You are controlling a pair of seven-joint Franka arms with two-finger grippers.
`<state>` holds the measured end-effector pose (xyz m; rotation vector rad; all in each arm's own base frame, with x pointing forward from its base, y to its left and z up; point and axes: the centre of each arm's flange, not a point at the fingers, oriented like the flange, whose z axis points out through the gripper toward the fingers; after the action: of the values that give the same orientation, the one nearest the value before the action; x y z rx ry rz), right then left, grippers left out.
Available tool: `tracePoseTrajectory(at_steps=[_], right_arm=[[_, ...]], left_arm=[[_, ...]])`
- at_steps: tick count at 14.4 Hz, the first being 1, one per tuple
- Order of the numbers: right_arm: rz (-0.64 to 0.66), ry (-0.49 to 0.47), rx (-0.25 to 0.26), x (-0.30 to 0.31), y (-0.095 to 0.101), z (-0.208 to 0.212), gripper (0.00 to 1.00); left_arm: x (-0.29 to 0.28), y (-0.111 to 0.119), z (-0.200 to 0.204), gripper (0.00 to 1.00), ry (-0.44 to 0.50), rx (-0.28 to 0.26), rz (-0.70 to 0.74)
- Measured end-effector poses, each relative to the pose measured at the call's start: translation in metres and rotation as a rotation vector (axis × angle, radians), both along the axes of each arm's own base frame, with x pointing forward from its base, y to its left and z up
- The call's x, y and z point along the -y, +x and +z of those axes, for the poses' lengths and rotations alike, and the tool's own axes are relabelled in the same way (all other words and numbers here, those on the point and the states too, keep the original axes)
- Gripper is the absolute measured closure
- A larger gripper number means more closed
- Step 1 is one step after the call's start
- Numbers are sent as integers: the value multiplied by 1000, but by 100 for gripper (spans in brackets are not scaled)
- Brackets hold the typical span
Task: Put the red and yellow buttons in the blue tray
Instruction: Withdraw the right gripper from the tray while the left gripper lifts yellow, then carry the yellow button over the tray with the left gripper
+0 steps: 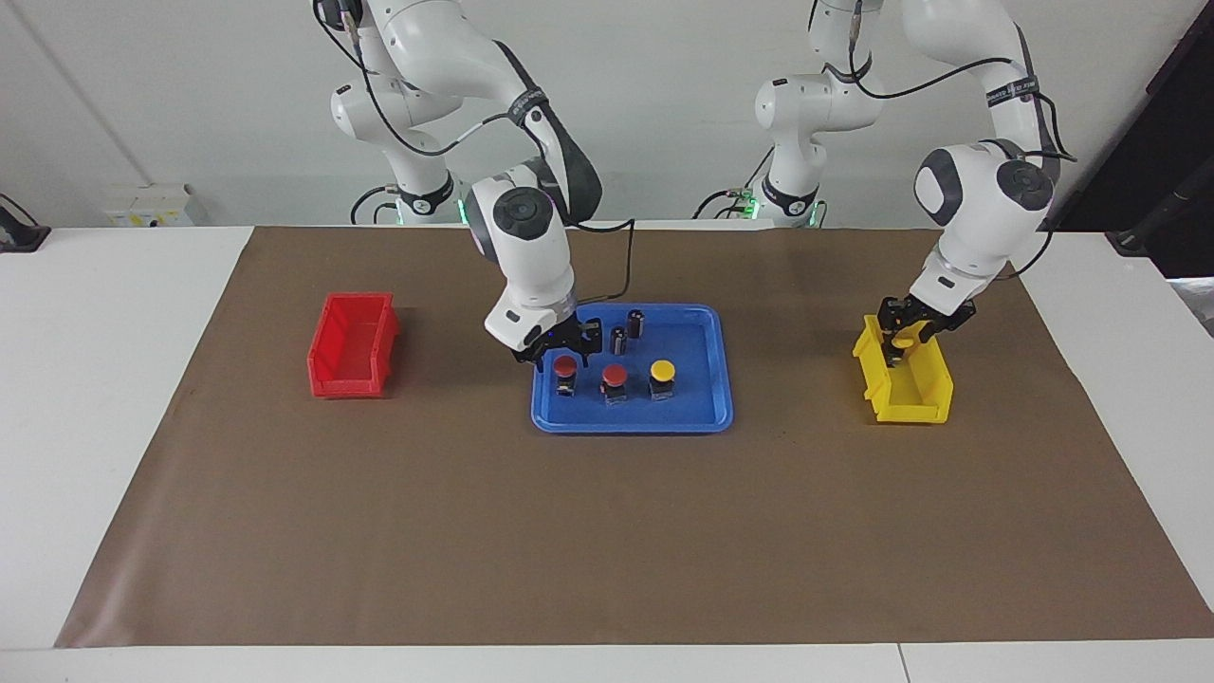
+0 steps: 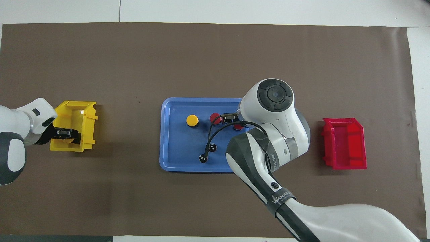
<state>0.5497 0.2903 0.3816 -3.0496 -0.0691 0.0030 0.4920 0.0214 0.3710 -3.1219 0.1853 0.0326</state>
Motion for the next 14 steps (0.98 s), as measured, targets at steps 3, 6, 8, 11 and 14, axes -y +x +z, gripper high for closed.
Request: tracePoseTrajectory(at_steps=[3, 6, 8, 11, 14], right_arm=[[-52, -43, 7, 59, 27, 70, 0], [-111, -63, -28, 141, 40, 157, 0], [-144, -73, -60, 191, 36, 202, 0], [-131, -99, -87, 255, 17, 240, 0], [-109, -96, -97, 319, -2, 258, 0]], left_arm=[[-1, -1, -3, 48, 0, 4, 1], [-5, -2, -3, 59, 0, 7, 12], [-7, 0, -1, 59, 0, 14, 14], [-4, 14, 32, 59, 2, 14, 9], [27, 31, 97, 59, 5, 29, 45]])
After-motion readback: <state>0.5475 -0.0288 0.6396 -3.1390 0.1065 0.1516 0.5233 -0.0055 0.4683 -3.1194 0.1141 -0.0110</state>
